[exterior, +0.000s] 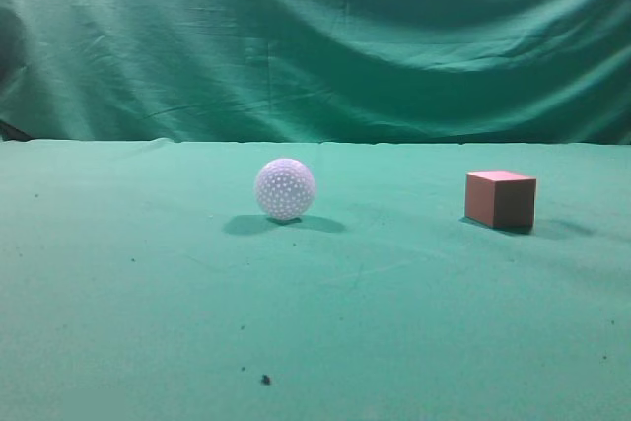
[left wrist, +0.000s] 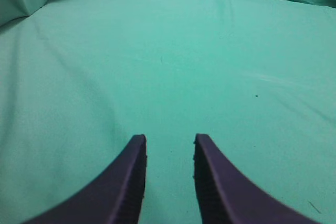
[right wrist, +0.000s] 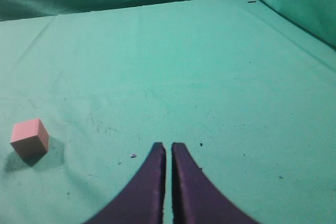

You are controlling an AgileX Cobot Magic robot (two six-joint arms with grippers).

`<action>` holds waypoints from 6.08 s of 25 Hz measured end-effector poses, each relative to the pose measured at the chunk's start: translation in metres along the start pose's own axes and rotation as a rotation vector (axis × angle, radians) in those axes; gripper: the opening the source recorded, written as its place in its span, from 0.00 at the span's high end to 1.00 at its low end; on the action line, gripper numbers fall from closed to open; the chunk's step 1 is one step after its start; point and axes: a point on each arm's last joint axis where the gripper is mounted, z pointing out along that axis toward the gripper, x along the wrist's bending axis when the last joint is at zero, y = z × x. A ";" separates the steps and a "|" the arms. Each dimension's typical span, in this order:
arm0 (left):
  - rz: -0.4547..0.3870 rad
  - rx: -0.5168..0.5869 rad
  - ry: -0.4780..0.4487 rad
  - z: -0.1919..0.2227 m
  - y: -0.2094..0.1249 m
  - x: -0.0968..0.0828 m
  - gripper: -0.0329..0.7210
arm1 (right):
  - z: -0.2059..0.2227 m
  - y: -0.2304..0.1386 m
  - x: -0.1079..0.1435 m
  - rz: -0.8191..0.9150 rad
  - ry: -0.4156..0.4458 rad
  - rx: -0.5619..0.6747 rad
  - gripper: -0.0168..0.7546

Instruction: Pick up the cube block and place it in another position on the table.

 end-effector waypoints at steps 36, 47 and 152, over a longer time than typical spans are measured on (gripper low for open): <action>0.000 0.000 0.000 0.000 0.000 0.000 0.61 | -0.032 0.092 0.005 0.194 0.065 -0.564 0.98; 0.000 0.000 0.000 0.000 0.000 0.000 0.61 | 0.021 0.133 0.024 0.072 0.117 0.136 0.98; 0.000 0.000 0.000 0.000 0.000 0.000 0.61 | 0.014 0.175 0.052 -0.081 0.208 0.502 0.98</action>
